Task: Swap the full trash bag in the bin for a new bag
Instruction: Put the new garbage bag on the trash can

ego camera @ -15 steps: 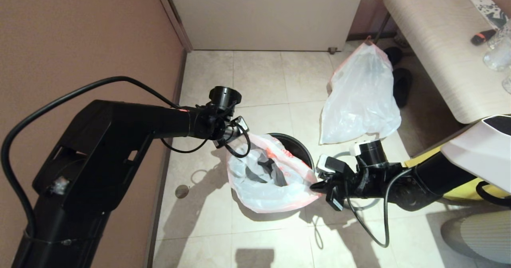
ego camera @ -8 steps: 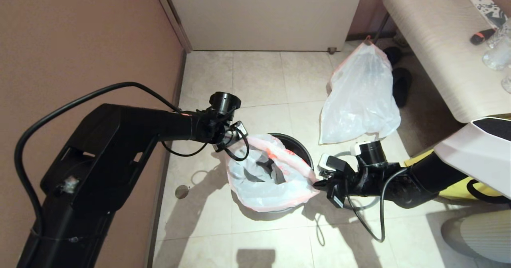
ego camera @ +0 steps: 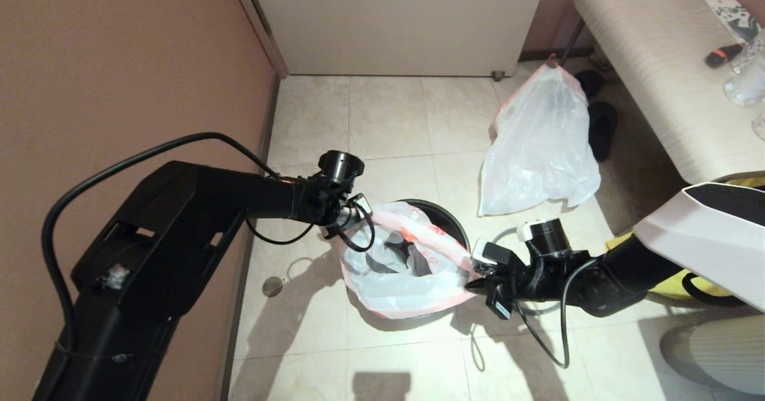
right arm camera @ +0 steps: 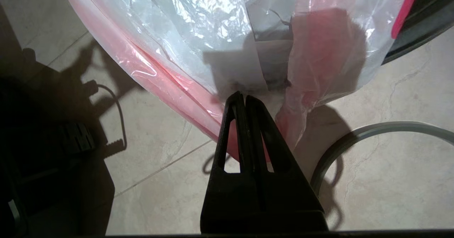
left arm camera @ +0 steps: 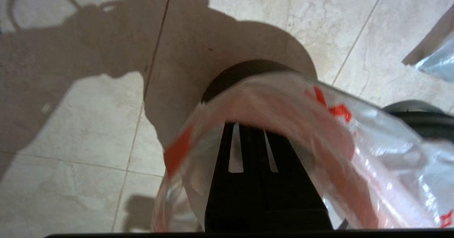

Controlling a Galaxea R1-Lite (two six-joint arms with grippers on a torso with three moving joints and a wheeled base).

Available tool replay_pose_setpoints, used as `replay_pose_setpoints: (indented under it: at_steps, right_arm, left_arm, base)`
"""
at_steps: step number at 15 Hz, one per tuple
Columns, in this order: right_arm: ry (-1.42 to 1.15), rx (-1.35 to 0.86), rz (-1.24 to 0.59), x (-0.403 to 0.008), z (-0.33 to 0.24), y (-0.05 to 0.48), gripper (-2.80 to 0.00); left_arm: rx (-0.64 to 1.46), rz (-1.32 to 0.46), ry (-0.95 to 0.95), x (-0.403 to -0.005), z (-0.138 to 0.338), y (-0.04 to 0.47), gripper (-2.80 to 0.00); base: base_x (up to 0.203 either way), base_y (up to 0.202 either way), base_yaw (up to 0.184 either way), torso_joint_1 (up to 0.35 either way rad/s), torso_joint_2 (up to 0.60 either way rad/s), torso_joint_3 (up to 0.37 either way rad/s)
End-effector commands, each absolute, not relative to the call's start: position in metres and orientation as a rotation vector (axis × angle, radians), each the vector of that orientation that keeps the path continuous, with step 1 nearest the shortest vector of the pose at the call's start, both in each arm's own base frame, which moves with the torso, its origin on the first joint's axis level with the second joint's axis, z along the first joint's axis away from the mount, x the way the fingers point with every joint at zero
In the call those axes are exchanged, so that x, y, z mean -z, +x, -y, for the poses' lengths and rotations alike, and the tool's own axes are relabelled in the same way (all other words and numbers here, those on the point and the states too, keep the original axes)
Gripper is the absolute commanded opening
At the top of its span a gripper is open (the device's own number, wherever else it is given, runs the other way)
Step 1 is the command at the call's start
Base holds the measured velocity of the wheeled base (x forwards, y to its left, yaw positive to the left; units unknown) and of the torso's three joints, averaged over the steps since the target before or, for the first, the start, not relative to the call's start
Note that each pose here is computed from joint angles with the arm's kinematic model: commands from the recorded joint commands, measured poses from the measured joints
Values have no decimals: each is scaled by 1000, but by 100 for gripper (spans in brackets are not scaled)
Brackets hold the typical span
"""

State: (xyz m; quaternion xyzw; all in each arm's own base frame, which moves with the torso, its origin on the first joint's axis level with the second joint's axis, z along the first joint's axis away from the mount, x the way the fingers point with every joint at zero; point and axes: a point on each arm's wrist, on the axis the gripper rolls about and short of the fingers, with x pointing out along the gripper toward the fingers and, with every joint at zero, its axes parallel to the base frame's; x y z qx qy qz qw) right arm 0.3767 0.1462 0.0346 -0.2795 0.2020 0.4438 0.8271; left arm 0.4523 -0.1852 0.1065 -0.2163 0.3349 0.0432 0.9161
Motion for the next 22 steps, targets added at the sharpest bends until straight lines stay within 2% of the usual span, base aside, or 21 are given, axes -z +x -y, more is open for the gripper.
replay_pose_setpoints:
  at_steps: [1, 9, 14, 19, 22]
  right_arm:
    - [-594, -954, -447, -22, -149, 381, -280]
    - [-595, -974, -482, -18, -152, 376, -280]
    - [-600, -988, -561, 13, -159, 380, -280]
    - [-587, -969, -565, 19, -154, 389, -280]
    - [-552, -925, -541, 12, -147, 399, -280]
  left_arm:
    - [-88, -710, -439, -101, 190, 446, -280]
    - [-100, -672, -467, -111, 176, 442, -280]
    - [-120, -709, -457, -90, 170, 442, -280]
    - [-126, -732, -455, -66, 169, 451, -280]
    - [-140, -693, -478, -72, 160, 463, -280]
  base:
    - [0, 0, 0, 0, 0, 0]
    - [0, 0, 0, 0, 0, 0]
    - [0, 0, 0, 0, 0, 0]
    - [0, 0, 0, 0, 0, 0]
    - [0, 0, 0, 0, 0, 0]
